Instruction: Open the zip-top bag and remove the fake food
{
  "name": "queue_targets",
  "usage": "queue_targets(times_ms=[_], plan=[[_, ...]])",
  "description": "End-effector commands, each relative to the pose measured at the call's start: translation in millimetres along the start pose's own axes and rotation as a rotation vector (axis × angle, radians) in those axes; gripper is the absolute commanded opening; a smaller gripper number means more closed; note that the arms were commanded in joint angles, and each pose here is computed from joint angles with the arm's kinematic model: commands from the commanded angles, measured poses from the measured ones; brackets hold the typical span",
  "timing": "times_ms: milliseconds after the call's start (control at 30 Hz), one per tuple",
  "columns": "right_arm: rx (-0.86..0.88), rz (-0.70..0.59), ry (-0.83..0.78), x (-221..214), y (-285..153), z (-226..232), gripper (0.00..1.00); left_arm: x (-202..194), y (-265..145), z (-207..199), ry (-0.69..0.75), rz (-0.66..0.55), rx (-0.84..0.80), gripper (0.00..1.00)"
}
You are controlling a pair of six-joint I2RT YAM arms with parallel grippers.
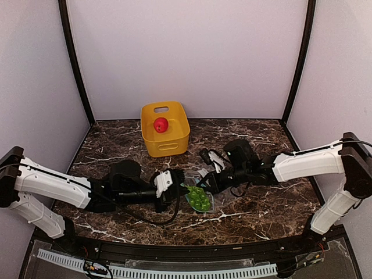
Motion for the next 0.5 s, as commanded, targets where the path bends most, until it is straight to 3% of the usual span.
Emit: queue_targets(times_ms=[0, 233, 467], plan=[[0.008, -0.025, -0.004, 10.0, 1.3, 2.1, 0.0, 23.4, -17.0, 13.4, -0.011, -0.046, 0.056, 0.01], [0.008, -0.025, -0.002, 8.8, 0.5, 1.1, 0.0, 52.9, -31.8, 63.0, 0.004, -0.034, 0.187, 0.01], [0.009, -0.035, -0.001, 7.8, -3.0, 1.1, 0.0, 58.9, -59.6, 155.9, -0.075, -0.035, 0.441, 0.01]])
Point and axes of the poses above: each gripper's point midway between its finger pads, its own y axis out along the fingers, its own z axis along the line the jaws close on, x = y × z, the point moved 2 cm from there along -y, back along the fingers, and after that the axes turned 11 degrees about y, right-handed, at the moved point
